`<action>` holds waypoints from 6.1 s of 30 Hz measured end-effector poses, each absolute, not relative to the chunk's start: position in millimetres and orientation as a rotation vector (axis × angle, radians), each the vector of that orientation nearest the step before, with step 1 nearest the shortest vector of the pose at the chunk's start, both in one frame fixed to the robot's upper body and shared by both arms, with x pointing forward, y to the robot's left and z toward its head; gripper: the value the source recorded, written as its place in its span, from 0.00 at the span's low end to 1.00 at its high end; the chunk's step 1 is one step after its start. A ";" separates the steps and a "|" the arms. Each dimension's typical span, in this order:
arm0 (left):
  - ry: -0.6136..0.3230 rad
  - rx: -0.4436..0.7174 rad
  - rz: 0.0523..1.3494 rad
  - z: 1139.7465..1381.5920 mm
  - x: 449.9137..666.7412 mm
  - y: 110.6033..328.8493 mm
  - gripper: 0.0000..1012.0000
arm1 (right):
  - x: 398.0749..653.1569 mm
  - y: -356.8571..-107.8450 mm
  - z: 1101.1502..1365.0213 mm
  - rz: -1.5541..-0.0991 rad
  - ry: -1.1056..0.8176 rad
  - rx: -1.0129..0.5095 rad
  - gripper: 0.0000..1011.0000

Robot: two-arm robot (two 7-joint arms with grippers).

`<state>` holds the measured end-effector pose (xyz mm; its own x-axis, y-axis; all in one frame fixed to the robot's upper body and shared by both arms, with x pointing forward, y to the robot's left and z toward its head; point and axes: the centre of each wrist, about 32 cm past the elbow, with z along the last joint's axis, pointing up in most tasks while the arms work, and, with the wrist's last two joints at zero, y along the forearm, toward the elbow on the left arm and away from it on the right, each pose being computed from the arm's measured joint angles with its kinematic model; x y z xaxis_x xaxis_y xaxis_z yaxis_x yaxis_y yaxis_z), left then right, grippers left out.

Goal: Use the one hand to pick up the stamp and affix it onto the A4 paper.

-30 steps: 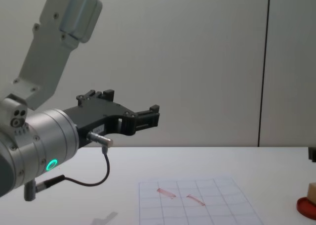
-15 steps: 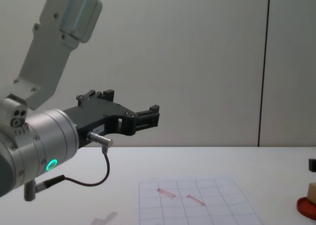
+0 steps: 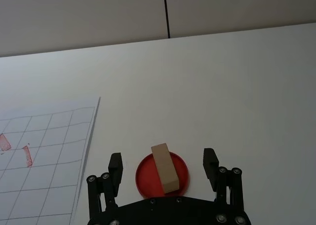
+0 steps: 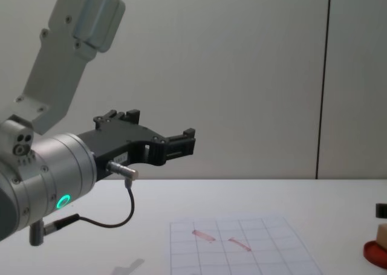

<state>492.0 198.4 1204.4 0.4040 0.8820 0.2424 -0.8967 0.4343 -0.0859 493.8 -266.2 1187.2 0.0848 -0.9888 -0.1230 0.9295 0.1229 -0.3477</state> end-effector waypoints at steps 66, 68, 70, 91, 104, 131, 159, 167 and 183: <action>-0.268 0.061 1.124 1204.4 492.0 198.4 0.99 | 525.1 -255.0 1163.1 -1.438 0.451 -0.270 0.21; -0.268 0.061 1.124 1204.4 492.0 198.4 0.99 | 525.2 -255.0 1163.1 -1.438 0.451 -0.270 0.22; -0.268 0.061 1.124 1204.4 492.0 198.4 0.99 | 525.2 -255.0 1163.1 -1.438 0.451 -0.270 0.22; -0.268 0.061 1.124 1204.4 492.0 198.4 0.99 | 524.2 -251.6 1167.6 -1.428 0.471 -0.298 0.22; -0.268 0.061 1.124 1204.4 492.0 198.4 0.99 | 531.1 -245.8 1180.4 -1.390 0.475 -0.369 0.22; -0.268 0.061 1.124 1204.4 492.0 198.4 0.99 | 537.2 -246.9 1185.7 -1.369 0.508 -0.464 0.22; -0.268 0.061 1.124 1204.4 492.0 198.4 0.99 | 556.0 -239.4 1230.0 -1.274 0.369 -0.381 0.22; -0.268 0.061 1.124 1204.4 492.0 198.4 0.99 | 573.1 -234.7 1251.2 -1.181 0.371 -0.378 0.22; -0.268 0.061 1.124 1204.4 492.0 198.4 0.99 | 612.7 -222.3 1279.3 -1.022 0.395 -0.437 0.22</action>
